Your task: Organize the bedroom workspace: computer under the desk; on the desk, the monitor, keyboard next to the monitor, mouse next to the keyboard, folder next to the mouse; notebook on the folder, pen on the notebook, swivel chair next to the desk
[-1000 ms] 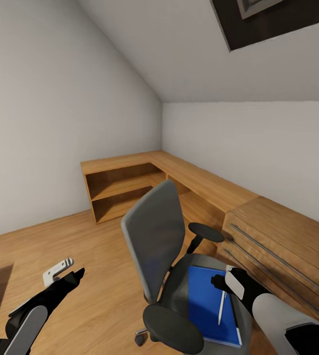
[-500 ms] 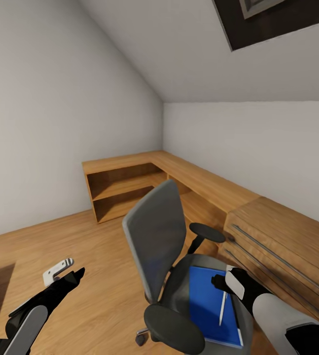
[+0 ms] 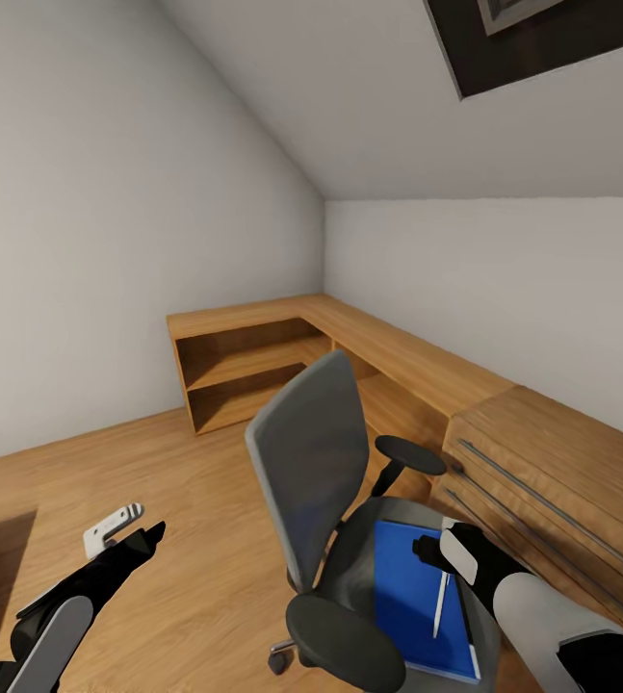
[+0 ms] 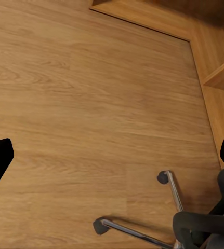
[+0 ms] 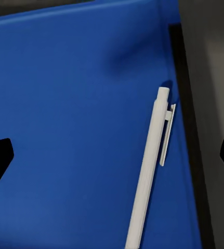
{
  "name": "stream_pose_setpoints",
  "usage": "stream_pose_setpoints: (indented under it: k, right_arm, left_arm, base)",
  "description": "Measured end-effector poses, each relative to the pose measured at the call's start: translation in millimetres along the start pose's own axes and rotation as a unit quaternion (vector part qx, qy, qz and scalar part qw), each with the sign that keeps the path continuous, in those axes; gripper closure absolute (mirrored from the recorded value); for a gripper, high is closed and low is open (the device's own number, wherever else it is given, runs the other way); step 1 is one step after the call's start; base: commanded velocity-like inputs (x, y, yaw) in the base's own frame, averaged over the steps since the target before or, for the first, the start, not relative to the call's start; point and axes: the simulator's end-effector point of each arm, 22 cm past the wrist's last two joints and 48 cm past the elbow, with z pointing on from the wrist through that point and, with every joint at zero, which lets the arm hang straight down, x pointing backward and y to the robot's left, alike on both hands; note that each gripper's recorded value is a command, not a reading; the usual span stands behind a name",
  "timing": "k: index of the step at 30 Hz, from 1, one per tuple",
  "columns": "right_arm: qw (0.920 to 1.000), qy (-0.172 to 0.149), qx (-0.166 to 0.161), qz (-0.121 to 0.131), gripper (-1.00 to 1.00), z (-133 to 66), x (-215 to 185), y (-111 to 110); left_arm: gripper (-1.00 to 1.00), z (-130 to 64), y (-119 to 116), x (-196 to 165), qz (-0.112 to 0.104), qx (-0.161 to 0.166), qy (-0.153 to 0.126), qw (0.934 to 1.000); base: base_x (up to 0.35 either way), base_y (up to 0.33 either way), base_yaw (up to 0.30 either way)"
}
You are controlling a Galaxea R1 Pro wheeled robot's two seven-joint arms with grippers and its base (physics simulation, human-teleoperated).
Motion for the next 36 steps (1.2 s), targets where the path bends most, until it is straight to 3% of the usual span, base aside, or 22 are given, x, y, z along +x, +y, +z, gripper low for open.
stream_pose_setpoints:
  k: [36]
  right_arm:
    - [0.9999, 0.009, 0.007, -0.004, -1.0, 1.0, 5.9, -3.3]
  left_arm:
    - [-1.0, -0.2, -0.6, 0.0, 0.0, 0.001, 0.0, 1.0]
  base:
    - [0.0, 0.0, 0.0]
